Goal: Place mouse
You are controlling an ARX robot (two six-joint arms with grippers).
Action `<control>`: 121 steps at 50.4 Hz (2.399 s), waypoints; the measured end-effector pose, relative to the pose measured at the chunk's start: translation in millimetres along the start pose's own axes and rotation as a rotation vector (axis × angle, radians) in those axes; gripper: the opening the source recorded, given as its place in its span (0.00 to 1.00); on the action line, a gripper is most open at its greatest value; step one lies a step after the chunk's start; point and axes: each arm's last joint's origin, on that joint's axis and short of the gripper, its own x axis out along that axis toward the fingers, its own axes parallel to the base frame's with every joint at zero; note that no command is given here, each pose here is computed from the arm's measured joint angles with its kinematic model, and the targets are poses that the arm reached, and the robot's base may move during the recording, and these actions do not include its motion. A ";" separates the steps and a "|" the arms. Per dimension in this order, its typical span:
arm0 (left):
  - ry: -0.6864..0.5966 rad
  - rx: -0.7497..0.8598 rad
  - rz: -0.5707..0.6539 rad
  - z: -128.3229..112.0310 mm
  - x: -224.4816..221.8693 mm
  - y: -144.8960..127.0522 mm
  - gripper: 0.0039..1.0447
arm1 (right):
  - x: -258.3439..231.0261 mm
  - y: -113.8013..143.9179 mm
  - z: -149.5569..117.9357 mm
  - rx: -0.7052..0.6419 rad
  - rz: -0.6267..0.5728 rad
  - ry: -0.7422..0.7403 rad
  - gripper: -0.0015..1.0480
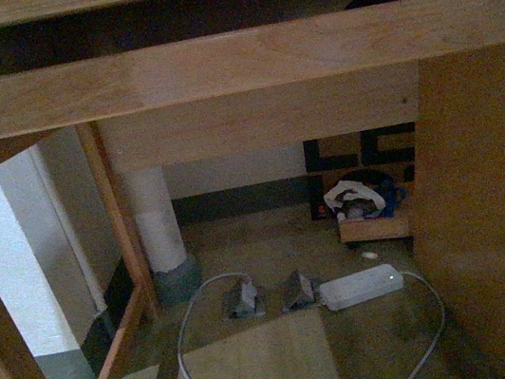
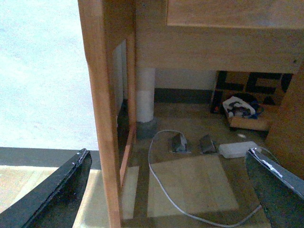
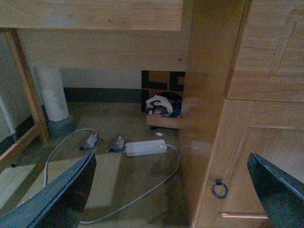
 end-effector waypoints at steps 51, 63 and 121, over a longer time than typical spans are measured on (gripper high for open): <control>-0.001 0.003 0.000 0.1 0.0 0.0 0.94 | 0.0 0.0 0.2 0.000 0.000 -0.002 0.94; -0.044 -0.245 -0.065 6.3 32.1 1.2 0.94 | 0.0 0.0 0.1 0.000 0.000 -0.002 0.94; 0.225 -0.742 0.048 -81.8 189.8 -40.3 0.94 | 0.0 0.0 0.1 0.000 0.000 -0.002 0.94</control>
